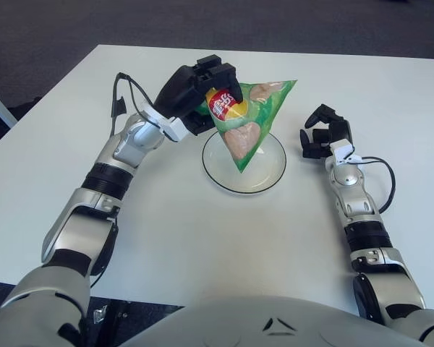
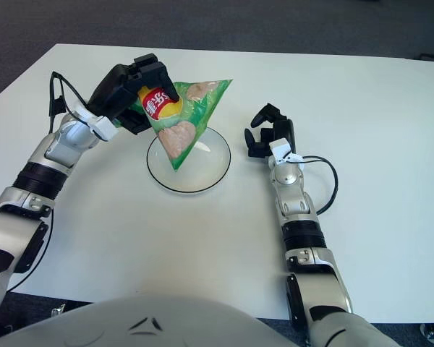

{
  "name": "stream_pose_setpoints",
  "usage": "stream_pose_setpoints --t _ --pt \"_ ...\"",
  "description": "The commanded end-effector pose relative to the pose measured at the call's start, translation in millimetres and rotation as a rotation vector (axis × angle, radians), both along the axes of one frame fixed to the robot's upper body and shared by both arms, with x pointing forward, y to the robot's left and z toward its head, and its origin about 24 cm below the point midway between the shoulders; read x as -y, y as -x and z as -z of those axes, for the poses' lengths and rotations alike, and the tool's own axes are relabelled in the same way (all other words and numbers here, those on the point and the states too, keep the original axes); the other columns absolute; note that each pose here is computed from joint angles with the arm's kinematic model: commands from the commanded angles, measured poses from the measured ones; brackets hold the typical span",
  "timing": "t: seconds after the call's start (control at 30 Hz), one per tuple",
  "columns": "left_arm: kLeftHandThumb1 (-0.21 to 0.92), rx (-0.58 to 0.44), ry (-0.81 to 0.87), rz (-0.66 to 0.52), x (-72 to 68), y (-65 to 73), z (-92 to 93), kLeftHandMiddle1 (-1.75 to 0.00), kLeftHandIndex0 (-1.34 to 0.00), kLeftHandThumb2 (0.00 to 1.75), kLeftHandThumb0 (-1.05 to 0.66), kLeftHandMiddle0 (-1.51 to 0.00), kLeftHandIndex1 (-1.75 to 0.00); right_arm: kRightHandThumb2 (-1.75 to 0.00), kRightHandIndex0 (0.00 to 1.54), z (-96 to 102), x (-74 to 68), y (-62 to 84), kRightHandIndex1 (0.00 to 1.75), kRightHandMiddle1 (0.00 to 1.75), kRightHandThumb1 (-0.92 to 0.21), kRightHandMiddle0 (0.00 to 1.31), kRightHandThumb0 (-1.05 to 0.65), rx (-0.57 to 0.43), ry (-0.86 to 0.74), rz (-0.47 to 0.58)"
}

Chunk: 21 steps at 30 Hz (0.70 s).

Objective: Put the snack into the plate.

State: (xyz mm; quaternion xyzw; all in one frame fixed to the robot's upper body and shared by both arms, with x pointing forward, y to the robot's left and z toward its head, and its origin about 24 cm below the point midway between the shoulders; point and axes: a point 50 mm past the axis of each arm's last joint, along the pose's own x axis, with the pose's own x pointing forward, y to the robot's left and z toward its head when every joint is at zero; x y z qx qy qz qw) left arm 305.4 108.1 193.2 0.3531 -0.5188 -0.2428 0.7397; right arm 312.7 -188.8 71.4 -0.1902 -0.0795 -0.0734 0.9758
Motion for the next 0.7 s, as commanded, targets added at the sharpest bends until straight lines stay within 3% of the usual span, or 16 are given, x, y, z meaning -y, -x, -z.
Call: stream_pose_setpoints --t 0.0,0.67 --pt "0.15 0.015 -0.033 0.015 1.8 3.4 -1.5 -1.75 -0.98 1.52 0.54 -0.75 -1.75 -1.43 1.33 38.3 2.0 15.0 1.75 1.75 -0.22 0.70 -0.52 -0.164 0.009 0.025" --pt "0.17 0.050 -0.166 0.113 23.7 15.2 14.9 -1.75 -0.94 1.49 0.52 -0.73 -1.75 -1.44 1.34 39.5 1.8 15.2 1.75 1.75 -0.21 0.70 -0.53 -0.175 0.019 0.021"
